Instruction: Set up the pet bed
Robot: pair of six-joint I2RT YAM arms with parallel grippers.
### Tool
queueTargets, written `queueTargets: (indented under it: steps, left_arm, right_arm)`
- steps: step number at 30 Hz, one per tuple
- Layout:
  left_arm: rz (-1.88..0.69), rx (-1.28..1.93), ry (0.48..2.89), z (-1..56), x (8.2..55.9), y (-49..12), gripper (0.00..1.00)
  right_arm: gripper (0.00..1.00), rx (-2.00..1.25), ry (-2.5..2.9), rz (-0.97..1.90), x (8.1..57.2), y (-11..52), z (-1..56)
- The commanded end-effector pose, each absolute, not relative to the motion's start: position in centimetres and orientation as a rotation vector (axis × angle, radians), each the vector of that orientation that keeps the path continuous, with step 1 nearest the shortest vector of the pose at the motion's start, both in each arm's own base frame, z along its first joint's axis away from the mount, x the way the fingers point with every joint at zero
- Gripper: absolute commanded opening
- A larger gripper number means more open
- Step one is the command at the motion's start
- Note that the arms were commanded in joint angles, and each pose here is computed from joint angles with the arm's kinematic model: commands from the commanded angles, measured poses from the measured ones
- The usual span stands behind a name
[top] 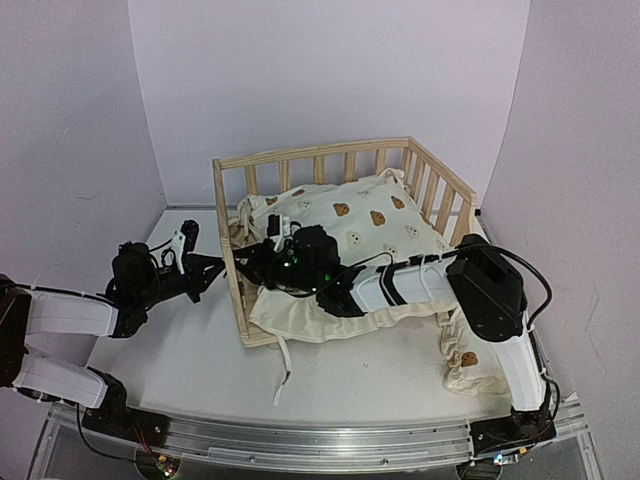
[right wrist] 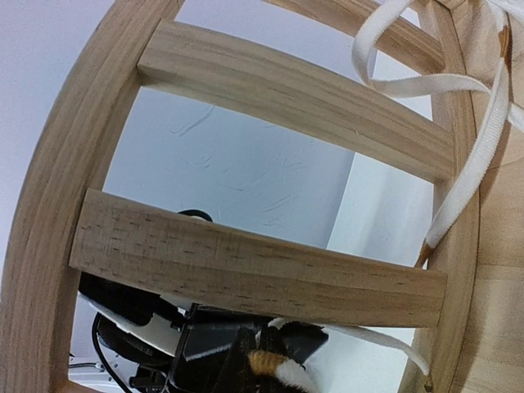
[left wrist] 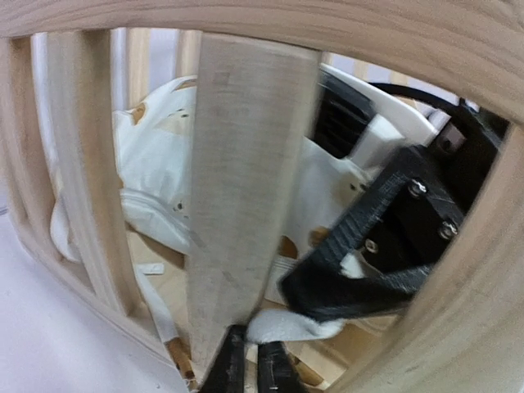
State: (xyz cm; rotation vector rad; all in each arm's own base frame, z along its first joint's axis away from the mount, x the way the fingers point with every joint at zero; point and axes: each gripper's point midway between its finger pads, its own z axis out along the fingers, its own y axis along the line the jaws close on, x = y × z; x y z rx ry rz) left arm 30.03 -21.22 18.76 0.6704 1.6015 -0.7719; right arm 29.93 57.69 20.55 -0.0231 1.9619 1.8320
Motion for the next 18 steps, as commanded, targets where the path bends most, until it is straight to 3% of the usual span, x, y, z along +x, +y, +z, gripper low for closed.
queueTargets:
  steps: [1,6,10,12,15,17,18]
  left_arm:
    - [-0.72,0.584,1.517,22.2,30.8,-20.4,0.0]
    - [-0.682,0.458,1.651,20.6,29.9,-18.2,0.0]
    - [-0.778,0.424,1.707,20.6,28.2,-18.3,0.0]
    - [-0.851,0.407,1.762,20.2,27.5,-18.7,0.0]
    - [-0.934,0.436,1.801,19.4,26.3,-19.5,0.0]
    - [-0.939,0.427,1.814,19.3,26.4,-19.5,0.0]
    - [-0.937,0.406,1.823,19.2,26.7,-19.4,0.0]
  right_arm:
    - [0.01,-0.104,1.876,1.901,27.6,57.6,23.6]
    - [0.29,-0.23,1.962,1.739,26.2,54.5,22.8]
    - [0.62,-0.511,2.188,1.394,24.7,52.2,20.8]
    - [0.7,-0.637,2.296,1.238,23.5,50.6,19.3]
    - [0.66,-0.679,2.269,1.274,23.2,50.6,19.6]
    - [0.53,-0.627,2.262,1.317,23.8,51.3,20.4]
    - [0.55,-0.606,2.242,1.31,23.9,51.5,20.9]
